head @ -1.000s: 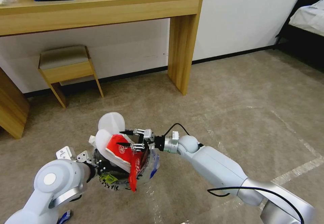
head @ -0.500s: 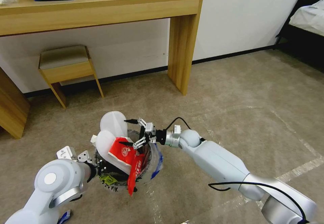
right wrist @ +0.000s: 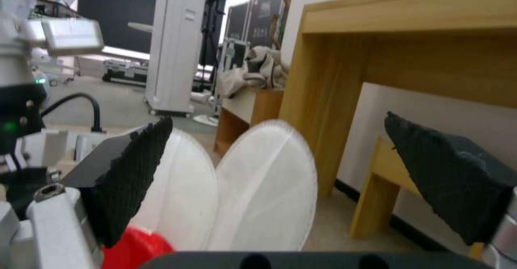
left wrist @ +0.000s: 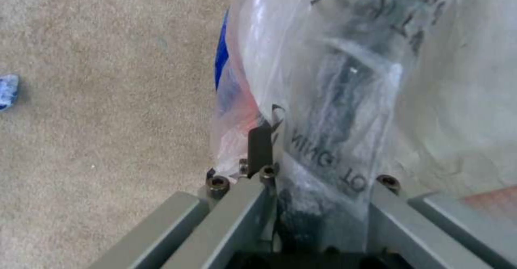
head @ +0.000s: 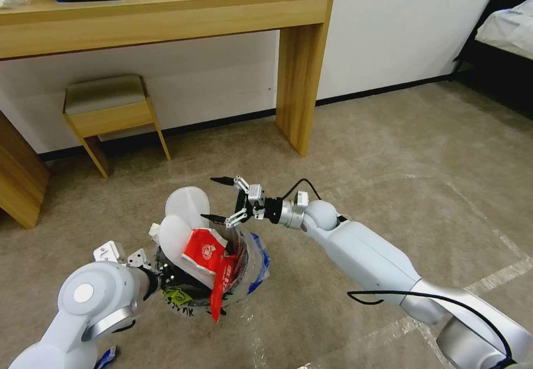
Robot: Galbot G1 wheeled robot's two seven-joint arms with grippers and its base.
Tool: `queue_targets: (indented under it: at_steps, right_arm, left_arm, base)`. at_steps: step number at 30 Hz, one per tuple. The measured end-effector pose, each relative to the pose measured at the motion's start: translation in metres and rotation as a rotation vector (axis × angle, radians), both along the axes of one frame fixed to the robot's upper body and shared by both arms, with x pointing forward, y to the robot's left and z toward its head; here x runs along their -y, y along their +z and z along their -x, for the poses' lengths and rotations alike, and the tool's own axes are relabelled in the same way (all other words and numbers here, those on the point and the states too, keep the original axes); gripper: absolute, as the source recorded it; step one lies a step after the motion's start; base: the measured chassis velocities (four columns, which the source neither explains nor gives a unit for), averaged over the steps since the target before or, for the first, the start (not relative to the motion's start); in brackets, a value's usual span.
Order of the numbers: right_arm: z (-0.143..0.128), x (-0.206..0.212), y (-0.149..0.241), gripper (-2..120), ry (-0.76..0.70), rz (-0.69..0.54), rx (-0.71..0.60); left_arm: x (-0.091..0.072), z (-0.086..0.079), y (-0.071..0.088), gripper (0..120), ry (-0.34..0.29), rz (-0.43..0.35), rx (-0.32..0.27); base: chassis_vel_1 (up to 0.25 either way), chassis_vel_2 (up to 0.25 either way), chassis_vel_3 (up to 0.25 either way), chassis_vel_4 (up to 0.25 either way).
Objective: Pick up the trash bin and place the garbage on the floor into it.
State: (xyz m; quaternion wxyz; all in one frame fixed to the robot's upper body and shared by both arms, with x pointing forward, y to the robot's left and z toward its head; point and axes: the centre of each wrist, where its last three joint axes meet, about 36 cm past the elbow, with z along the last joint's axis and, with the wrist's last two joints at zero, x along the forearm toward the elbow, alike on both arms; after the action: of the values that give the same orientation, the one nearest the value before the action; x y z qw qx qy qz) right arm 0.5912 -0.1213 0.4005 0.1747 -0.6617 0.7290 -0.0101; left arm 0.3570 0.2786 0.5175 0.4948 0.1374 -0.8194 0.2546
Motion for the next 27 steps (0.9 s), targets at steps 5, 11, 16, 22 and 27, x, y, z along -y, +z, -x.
queue_targets:
  at_steps: [5, 11, 16, 22, 27]
  right_arm:
    - [-0.001, 0.003, 0.013, 100, -0.007, -0.03, 0.019]
    - [-0.004, 0.033, 0.038, 100, -0.081, -0.095, 0.044]
    - [-0.002, 0.079, 0.054, 100, -0.237, -0.155, 0.066]
    - [0.013, 0.146, 0.065, 100, -0.587, -0.221, 0.12]
    - [0.045, 0.212, 0.056, 100, -0.849, -0.21, 0.178]
  left_arm:
    - [0.0, -0.001, 0.0, 0, 0.002, 0.001, -0.001]
    - [0.0, -0.001, -0.001, 0, 0.003, 0.002, -0.003]
    - [-0.002, -0.001, 0.0, 0, 0.006, -0.005, 0.001]
    - [-0.004, 0.007, 0.003, 0, 0.019, -0.018, 0.008]
    - [-0.003, 0.006, 0.004, 0, 0.012, -0.016, 0.009]
  base:
    - [0.0, 0.0, 0.0, 0.0]
    - [0.0, 0.0, 0.0, 0.0]
    - [0.0, 0.0, 0.0, 0.0]
    - [0.0, 0.0, 0.0, 0.0]
    - [0.0, 0.0, 0.0, 0.0]
